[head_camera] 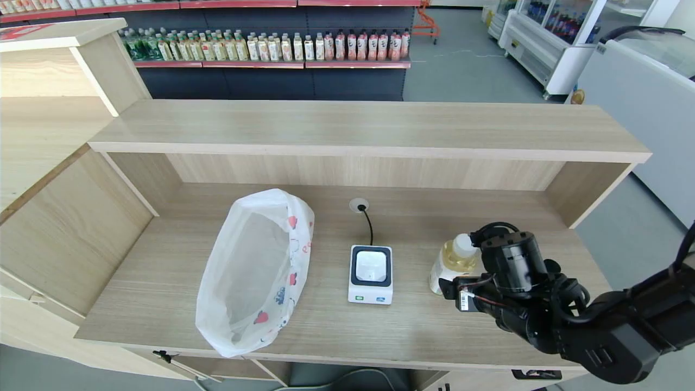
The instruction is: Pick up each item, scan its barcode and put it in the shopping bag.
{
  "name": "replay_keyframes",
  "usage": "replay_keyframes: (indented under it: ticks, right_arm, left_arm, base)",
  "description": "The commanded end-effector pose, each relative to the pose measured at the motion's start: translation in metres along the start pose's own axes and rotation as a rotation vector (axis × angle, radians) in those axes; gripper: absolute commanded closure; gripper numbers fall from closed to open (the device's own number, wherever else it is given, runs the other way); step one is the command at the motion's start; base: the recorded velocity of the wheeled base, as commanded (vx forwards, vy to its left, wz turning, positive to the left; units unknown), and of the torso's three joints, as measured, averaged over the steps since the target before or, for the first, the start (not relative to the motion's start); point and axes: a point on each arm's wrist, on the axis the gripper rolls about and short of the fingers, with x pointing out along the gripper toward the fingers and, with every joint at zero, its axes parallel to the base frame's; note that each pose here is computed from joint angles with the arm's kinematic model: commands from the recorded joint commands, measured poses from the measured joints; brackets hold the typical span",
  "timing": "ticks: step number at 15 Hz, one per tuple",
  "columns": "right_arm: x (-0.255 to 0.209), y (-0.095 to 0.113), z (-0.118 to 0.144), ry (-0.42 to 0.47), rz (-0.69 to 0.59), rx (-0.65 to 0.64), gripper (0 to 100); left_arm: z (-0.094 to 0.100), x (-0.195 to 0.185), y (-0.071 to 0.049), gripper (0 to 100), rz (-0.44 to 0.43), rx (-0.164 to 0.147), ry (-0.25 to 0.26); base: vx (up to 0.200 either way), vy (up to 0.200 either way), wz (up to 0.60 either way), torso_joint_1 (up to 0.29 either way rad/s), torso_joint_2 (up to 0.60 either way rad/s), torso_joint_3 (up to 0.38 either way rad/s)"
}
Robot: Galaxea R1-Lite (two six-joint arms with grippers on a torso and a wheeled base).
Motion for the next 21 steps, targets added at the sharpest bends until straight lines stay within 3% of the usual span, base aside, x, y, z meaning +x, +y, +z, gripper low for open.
replay_keyframes:
  ticks: [1,9,21]
  right_arm:
    - [0.013,0.005,-0.014,0.039,-0.007,-0.022,0]
    - [0.036,0.012,-0.008,-0.102,0.013,0.029,0]
    - [0.07,0.027,-0.006,-0.206,0.045,-0.018,0]
  left_arm:
    - [0.0,0.0,0.0,0,0.001,0.0,0.002]
    - [0.0,0.0,0.0,0,0.001,0.0,0.002]
    - [0.0,0.0,0.0,0,0.001,0.001,0.002]
  base:
    - [0.0,0.0,0.0,0.0,0.0,0.0]
    - [0.0,0.0,0.0,0.0,0.0,0.0]
    - [0.0,0.0,0.0,0.0,0.0,0.0]
